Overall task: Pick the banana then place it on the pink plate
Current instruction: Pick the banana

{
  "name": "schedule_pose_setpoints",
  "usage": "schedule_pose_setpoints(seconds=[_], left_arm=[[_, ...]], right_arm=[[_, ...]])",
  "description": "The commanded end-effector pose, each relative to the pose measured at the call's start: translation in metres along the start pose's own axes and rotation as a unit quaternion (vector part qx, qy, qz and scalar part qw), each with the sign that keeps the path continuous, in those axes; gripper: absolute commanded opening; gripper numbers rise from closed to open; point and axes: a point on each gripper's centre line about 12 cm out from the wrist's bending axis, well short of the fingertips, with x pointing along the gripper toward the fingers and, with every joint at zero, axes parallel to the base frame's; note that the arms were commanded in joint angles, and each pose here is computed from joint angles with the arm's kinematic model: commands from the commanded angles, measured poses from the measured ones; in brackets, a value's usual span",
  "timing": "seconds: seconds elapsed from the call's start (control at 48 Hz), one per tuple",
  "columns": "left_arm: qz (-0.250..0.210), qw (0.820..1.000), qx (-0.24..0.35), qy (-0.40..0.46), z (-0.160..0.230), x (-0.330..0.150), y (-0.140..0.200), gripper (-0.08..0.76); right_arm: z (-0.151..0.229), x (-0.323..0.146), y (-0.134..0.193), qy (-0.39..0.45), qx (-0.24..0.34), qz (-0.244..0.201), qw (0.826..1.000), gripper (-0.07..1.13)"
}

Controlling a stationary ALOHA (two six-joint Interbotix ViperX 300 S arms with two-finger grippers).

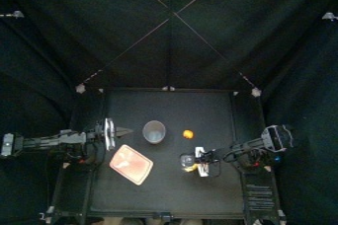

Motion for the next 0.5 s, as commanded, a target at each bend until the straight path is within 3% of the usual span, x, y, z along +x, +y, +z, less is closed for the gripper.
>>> schedule_pose_setpoints(seconds=[0.021, 0.188, 0.5], left_arm=[[0.003, 1.000, 0.000, -0.010, 0.0053, 0.0019, 0.0012, -0.011], [0.003, 1.000, 0.000, -0.007, 0.0029, 0.0012, 0.0011, -0.011], [0.004, 1.000, -0.005, -0.004, 0.0004, 0.0006, 0.0013, -0.011]], right_arm=[[0.0096, -0.0001, 0.0030, -0.009, -0.003, 0.003, 1.000, 1.00], [0.0047, 0.0072, 0.0058, 0.005, 0.004, 0.007, 1.000, 0.91], [0.0120, 0.0066, 0.0085, -0.003, -0.004, 0.009, 1.000, 0.59]])
